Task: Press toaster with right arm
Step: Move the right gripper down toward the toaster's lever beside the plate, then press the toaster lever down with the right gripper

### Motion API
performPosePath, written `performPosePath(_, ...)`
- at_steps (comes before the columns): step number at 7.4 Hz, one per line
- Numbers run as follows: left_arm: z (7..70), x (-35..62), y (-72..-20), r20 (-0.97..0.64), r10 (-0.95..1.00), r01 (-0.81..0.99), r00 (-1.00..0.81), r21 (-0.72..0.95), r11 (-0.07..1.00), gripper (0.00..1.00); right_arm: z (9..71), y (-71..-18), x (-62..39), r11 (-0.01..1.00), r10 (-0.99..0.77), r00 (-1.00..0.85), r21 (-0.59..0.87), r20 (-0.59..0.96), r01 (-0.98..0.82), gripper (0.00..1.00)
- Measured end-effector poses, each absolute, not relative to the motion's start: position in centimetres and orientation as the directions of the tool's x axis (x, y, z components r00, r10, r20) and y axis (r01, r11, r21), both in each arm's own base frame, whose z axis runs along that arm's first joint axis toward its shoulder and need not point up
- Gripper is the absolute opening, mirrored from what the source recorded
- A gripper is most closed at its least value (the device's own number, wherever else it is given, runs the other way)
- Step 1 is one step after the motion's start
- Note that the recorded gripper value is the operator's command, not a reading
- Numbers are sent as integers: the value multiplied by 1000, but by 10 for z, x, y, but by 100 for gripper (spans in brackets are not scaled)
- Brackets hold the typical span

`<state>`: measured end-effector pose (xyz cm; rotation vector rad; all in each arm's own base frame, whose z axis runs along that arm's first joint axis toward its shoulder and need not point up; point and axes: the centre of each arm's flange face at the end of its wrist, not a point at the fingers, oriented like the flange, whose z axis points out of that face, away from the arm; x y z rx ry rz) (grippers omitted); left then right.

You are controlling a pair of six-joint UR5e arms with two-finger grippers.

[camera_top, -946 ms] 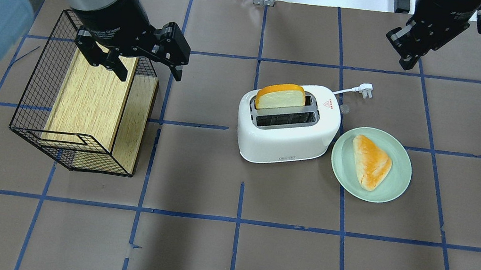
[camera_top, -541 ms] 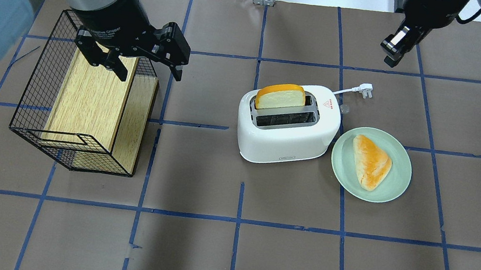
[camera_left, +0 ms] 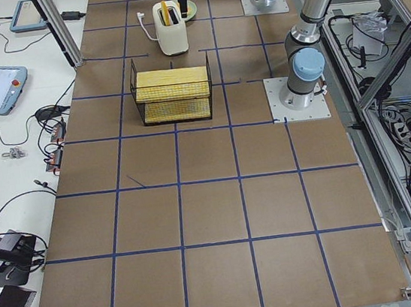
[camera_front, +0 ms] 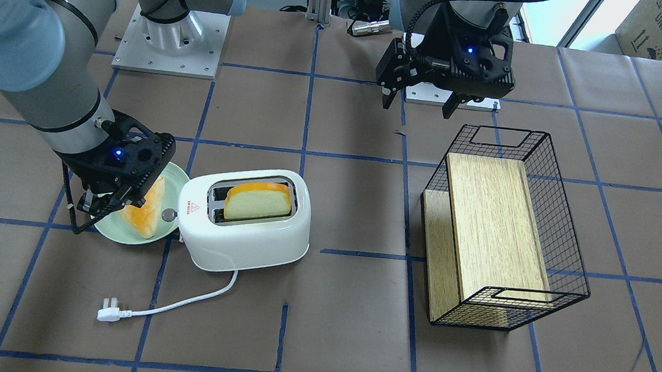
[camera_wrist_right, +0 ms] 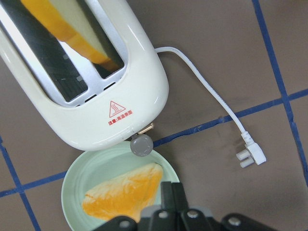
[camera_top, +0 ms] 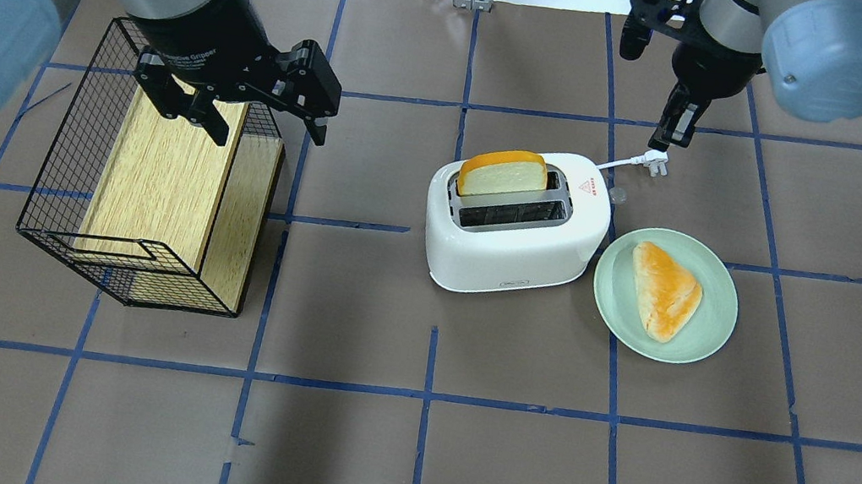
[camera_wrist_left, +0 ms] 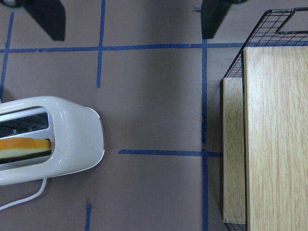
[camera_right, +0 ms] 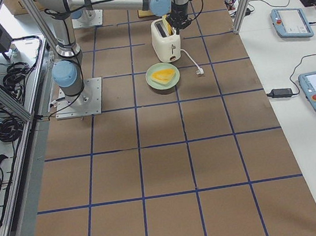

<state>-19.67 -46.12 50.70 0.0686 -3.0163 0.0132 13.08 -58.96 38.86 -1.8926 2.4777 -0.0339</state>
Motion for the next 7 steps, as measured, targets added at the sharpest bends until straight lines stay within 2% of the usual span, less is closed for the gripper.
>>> performPosePath(2, 507, -197, -461, 124, -45, -46, -991, -6, 999, 100, 362, -583, 131, 117, -993, -118, -30, 6, -993, 8)
performPosePath(3, 507, -197, -461, 124, -45, -46, -991, -6, 999, 100, 350, -579, 133, 80, -997, -80, -29, 14, -996, 8)
performPosePath(7, 507, -197, -461, 124, -45, -46, -991, -6, 999, 100, 331, -573, 146, 27, -999, -28, -35, 30, -999, 9)
